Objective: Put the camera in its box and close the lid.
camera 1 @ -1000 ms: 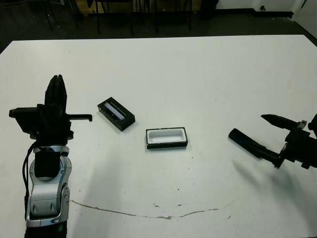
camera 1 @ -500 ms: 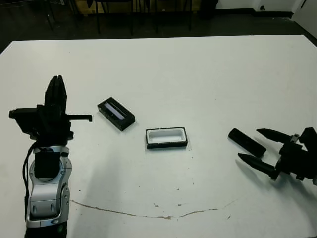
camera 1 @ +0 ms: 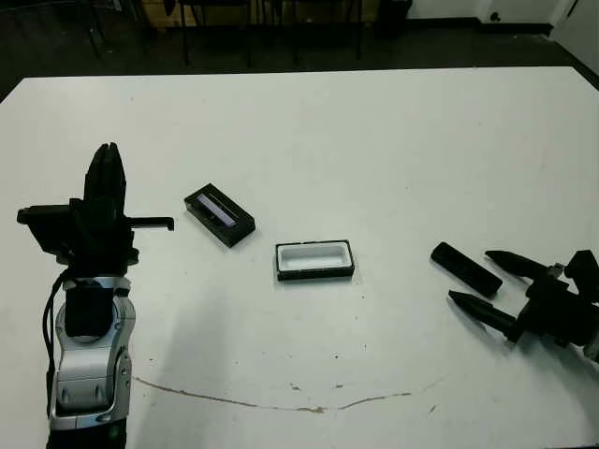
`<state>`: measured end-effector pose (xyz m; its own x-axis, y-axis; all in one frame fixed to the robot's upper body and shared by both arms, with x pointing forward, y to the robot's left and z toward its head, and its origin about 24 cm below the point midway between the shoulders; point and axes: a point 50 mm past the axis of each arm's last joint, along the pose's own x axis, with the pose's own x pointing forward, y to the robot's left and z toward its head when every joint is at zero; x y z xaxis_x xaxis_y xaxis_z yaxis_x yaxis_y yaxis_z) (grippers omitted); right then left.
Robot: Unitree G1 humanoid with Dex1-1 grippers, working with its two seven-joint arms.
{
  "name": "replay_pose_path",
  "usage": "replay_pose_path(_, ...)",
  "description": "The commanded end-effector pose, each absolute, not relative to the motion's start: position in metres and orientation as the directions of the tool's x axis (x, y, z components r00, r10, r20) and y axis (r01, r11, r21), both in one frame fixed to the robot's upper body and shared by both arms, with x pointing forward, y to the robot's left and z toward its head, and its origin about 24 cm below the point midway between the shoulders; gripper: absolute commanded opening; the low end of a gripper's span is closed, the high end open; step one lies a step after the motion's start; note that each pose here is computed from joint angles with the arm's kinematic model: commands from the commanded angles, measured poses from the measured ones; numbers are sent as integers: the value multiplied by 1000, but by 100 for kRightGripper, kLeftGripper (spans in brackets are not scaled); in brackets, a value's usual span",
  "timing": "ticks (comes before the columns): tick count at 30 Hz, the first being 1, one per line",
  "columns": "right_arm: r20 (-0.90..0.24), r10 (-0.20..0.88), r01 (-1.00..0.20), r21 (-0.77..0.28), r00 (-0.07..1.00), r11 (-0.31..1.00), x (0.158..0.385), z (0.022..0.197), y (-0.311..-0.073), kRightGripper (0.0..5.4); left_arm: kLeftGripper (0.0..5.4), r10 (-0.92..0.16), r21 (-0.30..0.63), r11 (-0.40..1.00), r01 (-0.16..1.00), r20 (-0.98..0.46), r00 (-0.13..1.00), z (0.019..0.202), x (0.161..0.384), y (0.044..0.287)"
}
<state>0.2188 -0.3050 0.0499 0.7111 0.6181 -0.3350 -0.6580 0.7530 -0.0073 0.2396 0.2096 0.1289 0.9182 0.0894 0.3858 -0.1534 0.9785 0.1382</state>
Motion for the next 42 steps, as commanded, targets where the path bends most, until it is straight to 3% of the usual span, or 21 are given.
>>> replay_pose_path(1,-357,609,-638,43,709,769,214,37,-305,538,0,91,148,977,-152,356,930,122,239,212)
replay_pose_path(9,-373,542,-571,38,753,820,213,50,-298,538,0,96,143,978,-155,354,930,122,239,212)
replay_pose_path(12,-407,516,-569,-13,754,822,213,59,-295,538,0,95,143,978,-155,356,929,122,239,212)
replay_pose_path(15,-439,515,-595,-60,737,801,214,66,-293,506,0,98,142,977,-157,358,929,122,239,212)
replay_pose_path(25,-473,517,-637,-129,713,760,220,67,-301,322,0,98,140,978,-157,359,928,124,239,213)
replay_pose_path(36,-522,509,-660,-147,684,737,222,52,-313,121,0,96,135,979,-154,363,927,124,239,213)
replay_pose_path(42,-524,526,-665,-110,670,738,217,55,-306,60,0,99,143,977,-160,364,926,125,239,213)
